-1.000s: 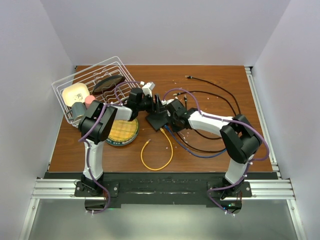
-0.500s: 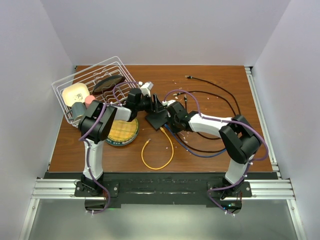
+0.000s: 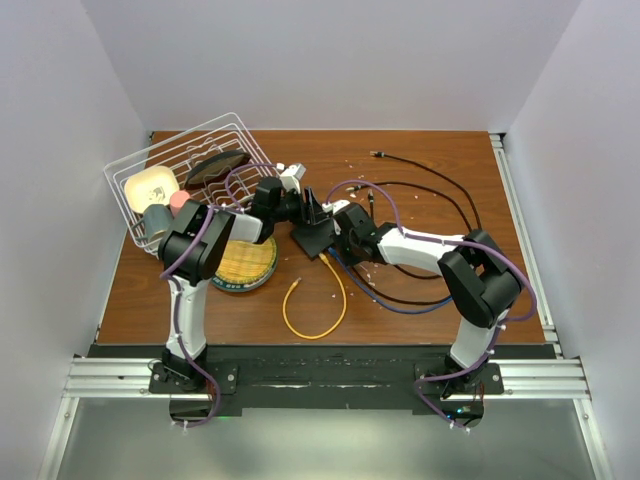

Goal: Insert the plug into the switch port

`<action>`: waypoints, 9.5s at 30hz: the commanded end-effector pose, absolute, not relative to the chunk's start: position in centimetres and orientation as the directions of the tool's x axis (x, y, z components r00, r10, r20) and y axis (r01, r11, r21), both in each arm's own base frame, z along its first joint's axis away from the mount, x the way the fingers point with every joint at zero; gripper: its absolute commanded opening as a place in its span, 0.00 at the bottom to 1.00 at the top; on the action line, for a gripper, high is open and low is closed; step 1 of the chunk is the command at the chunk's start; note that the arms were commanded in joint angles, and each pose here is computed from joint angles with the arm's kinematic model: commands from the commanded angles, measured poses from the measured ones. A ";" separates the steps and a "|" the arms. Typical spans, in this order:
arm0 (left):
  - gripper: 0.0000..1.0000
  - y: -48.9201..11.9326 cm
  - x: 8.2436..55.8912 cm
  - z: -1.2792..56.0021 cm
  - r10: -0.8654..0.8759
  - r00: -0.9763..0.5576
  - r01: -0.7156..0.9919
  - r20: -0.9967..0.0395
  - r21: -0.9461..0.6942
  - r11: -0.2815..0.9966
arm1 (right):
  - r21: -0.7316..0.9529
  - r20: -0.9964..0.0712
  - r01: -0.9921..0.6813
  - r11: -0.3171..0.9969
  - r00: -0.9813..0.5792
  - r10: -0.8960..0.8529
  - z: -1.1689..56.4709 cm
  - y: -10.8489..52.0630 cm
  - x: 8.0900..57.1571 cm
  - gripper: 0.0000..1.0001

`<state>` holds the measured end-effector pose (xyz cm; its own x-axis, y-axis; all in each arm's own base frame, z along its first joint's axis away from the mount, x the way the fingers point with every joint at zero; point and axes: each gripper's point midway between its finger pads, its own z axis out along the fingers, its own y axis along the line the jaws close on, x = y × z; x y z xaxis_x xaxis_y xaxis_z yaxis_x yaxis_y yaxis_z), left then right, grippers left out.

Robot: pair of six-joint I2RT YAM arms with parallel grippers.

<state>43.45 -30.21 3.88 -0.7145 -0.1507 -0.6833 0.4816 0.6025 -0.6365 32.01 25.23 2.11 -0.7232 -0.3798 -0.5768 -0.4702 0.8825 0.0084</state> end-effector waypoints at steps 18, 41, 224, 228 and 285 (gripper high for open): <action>0.53 -34.5 36.6 3.8 0.004 -0.826 0.527 -0.564 -0.770 0.360 | -0.014 -0.741 -0.496 0.868 -0.578 -0.342 5.3 27.8 36.5 0.00; 0.36 -37.9 27.8 3.6 0.170 -0.861 0.507 -0.479 -0.828 0.239 | 0.035 -0.856 -0.454 0.890 -0.473 -0.207 9.0 31.3 41.5 0.00; 0.00 -29.3 35.7 20.4 -0.424 -0.657 0.484 -0.623 -0.780 0.396 | 0.158 -0.902 -0.630 0.760 -0.405 -0.149 20.8 26.7 32.8 0.73; 0.00 -29.0 35.7 20.2 -0.457 -0.668 0.443 -0.588 -0.807 0.392 | 0.110 -0.908 -0.563 0.819 -0.393 -0.148 20.9 25.8 33.1 0.71; 0.00 -29.8 35.8 19.8 -0.447 -0.698 0.444 -0.560 -0.828 0.343 | 0.094 -0.899 -0.588 0.803 -0.397 -0.185 17.5 30.1 33.6 0.22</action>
<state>35.36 -29.30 17.27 -0.7310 -0.4319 -0.5283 0.3798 0.3858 -0.8408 32.87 29.15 15.63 -0.4428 -0.2086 -0.8720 -0.5760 0.8115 0.0984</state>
